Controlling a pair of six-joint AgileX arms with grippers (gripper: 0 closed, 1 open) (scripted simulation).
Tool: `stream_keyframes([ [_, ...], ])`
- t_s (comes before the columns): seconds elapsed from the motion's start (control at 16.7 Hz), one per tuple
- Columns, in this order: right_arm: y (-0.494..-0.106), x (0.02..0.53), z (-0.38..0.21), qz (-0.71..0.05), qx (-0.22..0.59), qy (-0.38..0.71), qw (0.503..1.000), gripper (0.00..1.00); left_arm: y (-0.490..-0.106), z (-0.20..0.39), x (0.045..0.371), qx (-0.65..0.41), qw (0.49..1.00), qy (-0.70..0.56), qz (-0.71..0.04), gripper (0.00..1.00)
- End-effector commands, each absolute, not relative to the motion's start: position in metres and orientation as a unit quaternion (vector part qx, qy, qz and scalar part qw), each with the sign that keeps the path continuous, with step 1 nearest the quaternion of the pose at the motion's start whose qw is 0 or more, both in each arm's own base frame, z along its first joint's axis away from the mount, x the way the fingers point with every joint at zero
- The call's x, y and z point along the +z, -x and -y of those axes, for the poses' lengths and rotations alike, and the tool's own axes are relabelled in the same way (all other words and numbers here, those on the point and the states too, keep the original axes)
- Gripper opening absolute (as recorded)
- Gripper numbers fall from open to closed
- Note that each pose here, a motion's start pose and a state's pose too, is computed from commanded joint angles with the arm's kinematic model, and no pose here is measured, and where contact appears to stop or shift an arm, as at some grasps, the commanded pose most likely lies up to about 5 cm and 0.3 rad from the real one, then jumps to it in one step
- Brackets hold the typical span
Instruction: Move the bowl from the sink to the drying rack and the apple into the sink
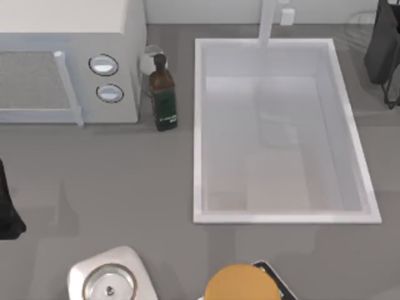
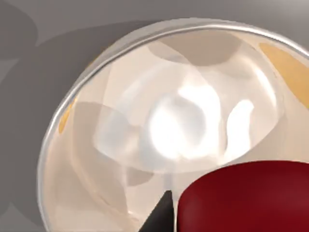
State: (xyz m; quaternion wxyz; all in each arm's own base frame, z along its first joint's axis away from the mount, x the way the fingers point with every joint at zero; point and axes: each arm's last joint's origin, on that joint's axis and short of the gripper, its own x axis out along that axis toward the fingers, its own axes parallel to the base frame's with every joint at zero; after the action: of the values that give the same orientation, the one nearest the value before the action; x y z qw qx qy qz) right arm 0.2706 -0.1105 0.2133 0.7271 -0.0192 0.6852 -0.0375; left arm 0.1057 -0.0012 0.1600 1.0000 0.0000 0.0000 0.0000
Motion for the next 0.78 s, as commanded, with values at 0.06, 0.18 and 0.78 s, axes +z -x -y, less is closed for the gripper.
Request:
stream_keyframes([
  [0.06,-0.277,0.209,0.107,-0.679,-0.048,0.032,0.732,0.0,-0.106,0.001,0.16,0.0,1.0,0.0,0.0,1.0],
  [0.18,-0.295,0.207,0.092,-0.646,-0.06,0.069,0.757,0.0,-0.106,0.001,0.16,0.0,1.0,0.0,0.0,1.0],
  [0.78,-0.355,0.21,-0.053,-0.287,-0.056,0.173,0.941,0.0,-0.106,0.001,0.16,0.0,1.0,0.0,0.0,1.0],
])
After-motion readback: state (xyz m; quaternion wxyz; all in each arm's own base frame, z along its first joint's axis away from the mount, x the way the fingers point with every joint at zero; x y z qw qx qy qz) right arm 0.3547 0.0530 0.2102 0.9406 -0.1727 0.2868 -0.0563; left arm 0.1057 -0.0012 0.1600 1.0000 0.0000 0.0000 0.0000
